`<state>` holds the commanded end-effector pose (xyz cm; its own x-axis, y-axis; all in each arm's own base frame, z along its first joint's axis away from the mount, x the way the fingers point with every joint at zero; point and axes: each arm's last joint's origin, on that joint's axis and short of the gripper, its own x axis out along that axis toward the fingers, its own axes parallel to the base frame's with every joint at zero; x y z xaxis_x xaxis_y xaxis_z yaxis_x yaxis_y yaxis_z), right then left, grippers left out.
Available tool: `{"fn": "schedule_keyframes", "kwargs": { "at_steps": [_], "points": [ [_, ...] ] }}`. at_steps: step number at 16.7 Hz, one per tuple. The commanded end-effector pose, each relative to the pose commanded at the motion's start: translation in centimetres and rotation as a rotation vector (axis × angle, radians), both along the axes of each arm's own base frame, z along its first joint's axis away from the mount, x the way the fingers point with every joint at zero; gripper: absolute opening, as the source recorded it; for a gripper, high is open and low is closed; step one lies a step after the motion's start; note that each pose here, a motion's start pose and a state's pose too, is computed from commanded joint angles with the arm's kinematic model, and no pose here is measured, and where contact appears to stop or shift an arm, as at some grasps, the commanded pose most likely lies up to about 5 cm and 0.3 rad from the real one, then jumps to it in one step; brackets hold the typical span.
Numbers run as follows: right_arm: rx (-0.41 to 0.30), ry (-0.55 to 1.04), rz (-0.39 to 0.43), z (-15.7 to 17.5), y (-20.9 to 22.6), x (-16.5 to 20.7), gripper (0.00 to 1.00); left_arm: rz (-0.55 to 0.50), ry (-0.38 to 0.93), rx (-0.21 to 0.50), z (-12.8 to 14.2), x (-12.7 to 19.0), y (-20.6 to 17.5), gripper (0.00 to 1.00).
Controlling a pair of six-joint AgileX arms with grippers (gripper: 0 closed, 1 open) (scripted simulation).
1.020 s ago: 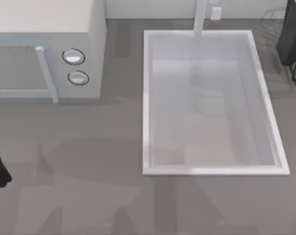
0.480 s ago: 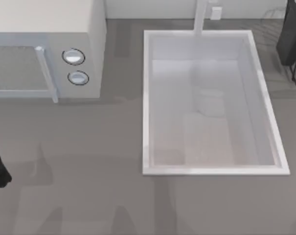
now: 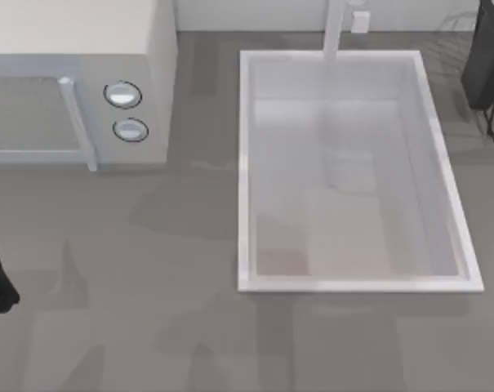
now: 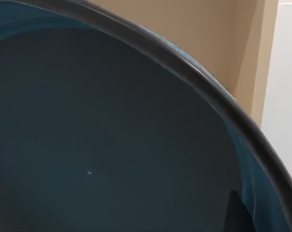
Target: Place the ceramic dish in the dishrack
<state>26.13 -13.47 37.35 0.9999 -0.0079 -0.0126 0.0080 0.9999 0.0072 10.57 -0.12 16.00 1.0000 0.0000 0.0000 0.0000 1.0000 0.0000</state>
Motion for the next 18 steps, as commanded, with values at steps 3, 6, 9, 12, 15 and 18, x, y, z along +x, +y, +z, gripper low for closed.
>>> {"fn": "schedule_keyframes", "kwargs": {
  "at_steps": [3,6,9,12,15,18],
  "points": [
    [-0.006,-0.01,0.001,-4.8,-0.5,5.2,0.0,0.0,0.0,0.0,0.0,0.0,0.0,1.0],
    [-0.012,-0.023,0.0,-9.9,0.4,9.1,0.0,0.0,0.0,0.0,0.0,0.0,0.0,1.0],
    [-0.01,-0.019,-0.001,-13.9,1.9,11.1,0.0,0.0,0.0,0.0,0.0,0.0,0.0,1.0],
    [-0.007,-0.013,-0.002,-15.5,2.7,11.7,0.0,0.0,0.0,0.0,0.0,0.0,0.0,1.0],
    [-0.007,-0.013,-0.002,-15.5,2.7,11.7,0.0,0.0,0.0,0.0,0.0,0.0,0.0,1.0],
    [-0.007,-0.013,-0.002,-15.5,2.7,11.7,0.15,0.0,0.0,0.0,0.0,0.0,0.0,1.0]
  ]
}}
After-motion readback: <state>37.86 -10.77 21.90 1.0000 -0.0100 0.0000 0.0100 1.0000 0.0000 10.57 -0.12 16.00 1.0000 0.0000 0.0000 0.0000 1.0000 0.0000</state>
